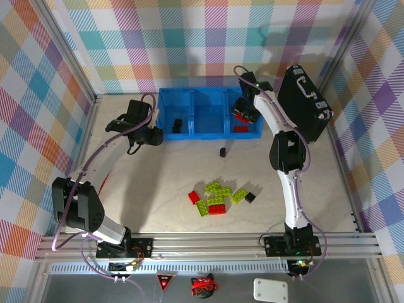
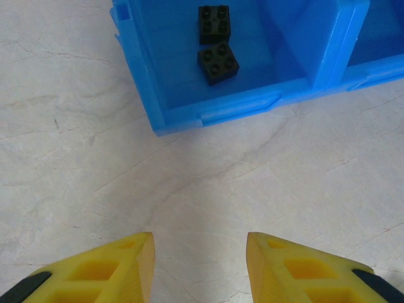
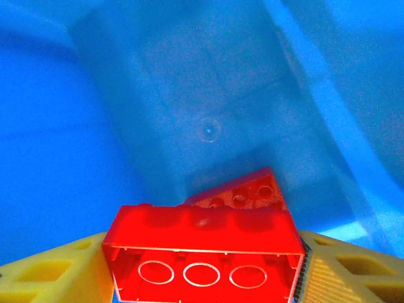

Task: Sort the legos into containers by color
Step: Place the lego in the container.

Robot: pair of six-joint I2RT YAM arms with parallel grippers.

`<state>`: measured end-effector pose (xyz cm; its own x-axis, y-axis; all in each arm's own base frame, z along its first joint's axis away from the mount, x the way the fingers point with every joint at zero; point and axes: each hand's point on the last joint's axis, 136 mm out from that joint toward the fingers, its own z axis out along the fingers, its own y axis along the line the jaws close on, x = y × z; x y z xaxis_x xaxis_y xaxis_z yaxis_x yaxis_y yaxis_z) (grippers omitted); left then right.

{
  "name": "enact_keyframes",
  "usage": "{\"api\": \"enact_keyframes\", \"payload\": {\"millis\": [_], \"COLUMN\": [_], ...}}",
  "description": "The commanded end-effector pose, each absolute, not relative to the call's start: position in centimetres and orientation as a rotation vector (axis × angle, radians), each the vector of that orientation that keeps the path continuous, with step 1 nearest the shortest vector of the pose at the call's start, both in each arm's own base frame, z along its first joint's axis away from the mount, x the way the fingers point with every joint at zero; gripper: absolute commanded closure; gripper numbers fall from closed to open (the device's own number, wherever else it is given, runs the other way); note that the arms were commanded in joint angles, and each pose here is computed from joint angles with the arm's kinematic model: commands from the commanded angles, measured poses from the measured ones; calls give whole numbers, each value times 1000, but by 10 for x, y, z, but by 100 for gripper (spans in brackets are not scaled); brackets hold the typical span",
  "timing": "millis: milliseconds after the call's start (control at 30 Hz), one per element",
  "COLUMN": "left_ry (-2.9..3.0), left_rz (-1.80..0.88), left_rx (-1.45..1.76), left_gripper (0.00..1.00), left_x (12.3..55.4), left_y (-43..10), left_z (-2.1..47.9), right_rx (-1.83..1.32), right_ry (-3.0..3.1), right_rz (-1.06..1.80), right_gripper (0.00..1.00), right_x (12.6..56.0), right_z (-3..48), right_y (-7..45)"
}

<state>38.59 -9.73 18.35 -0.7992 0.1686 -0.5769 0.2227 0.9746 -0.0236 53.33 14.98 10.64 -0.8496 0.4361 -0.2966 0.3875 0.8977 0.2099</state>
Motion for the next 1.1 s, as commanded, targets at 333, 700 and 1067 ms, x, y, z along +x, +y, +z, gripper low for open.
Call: {"api": "enact_keyframes", "payload": {"millis": [333,700,1067], "left_ry": [2524,2514,2518], "left_rz": [-109,-137,-188], "left_rx": [275,275,275], "left_gripper": [57,57,57], "left_x": [379,379,377], "left_y": [-90,-94,-100], "left_z": [184,187,186], "right_rx": [586,577,473], "right_ry": [2724,2685,2625], "right_rz": [192,256,315], "right_gripper": [30,20,19], "right_x": [559,557,531], "right_z": [69,102,170], "right_y": [143,148,161]}}
